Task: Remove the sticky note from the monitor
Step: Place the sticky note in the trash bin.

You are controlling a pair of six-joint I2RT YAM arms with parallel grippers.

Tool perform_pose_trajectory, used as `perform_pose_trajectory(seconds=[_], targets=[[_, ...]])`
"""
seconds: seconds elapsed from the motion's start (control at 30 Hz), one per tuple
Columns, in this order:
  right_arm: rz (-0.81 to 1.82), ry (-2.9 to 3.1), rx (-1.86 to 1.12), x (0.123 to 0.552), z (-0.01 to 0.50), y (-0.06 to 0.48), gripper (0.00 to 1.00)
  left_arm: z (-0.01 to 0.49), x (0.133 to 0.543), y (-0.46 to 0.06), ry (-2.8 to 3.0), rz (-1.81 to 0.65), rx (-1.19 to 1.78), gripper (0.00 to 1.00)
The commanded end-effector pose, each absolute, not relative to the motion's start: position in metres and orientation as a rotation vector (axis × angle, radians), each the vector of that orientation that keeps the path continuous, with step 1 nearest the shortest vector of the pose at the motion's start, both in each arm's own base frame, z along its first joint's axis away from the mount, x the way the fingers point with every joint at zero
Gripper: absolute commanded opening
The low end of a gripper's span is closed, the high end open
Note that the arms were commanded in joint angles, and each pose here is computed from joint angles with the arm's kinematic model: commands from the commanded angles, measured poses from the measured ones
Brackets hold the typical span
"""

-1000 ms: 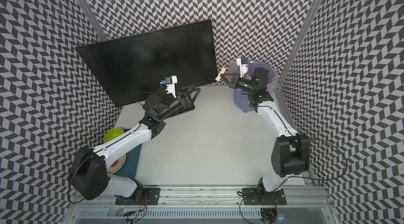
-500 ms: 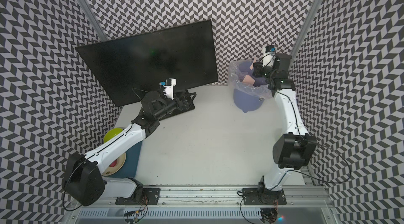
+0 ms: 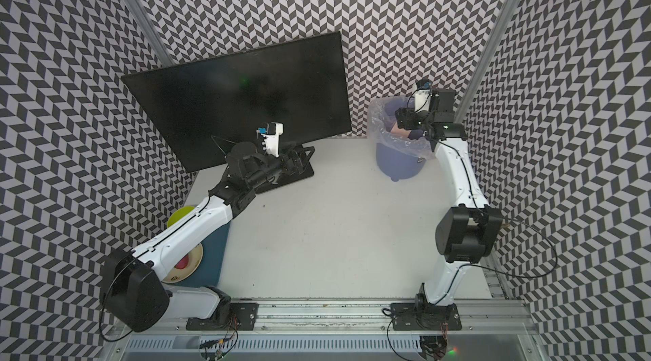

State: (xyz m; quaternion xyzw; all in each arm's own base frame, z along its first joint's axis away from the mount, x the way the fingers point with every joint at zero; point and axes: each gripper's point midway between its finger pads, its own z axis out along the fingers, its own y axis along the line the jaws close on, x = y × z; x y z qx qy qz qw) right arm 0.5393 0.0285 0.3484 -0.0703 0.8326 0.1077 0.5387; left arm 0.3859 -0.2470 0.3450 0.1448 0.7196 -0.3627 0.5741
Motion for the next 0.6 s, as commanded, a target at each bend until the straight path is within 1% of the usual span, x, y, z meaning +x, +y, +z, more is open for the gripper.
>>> perform_pose_trajectory(seconds=[0.0,0.2,0.3,0.37,0.47,0.57], targets=[[0.298,1.893,-0.196,0.522,0.381,0.043,0.82,0.354,0.389,-0.244,1.677,-0.823,0.356,1.00],[0.501,1.767,-0.238,0.484,0.412,0.074,0.92,0.350,0.392,-0.230,1.707,-0.762,0.336,1.00],[0.588,1.725,-0.237,0.459,0.412,0.084,0.96,0.345,0.395,-0.214,1.747,-0.693,0.298,1.00],[0.597,1.711,-0.218,0.440,0.406,0.084,0.98,0.340,0.393,-0.198,1.770,-0.640,0.259,1.00],[0.580,1.698,-0.177,0.408,0.381,0.079,0.99,0.321,0.389,-0.166,1.822,-0.502,0.178,1.00],[0.524,1.682,-0.165,0.373,0.337,0.076,0.99,0.284,0.381,-0.123,1.905,-0.302,0.053,1.00]])
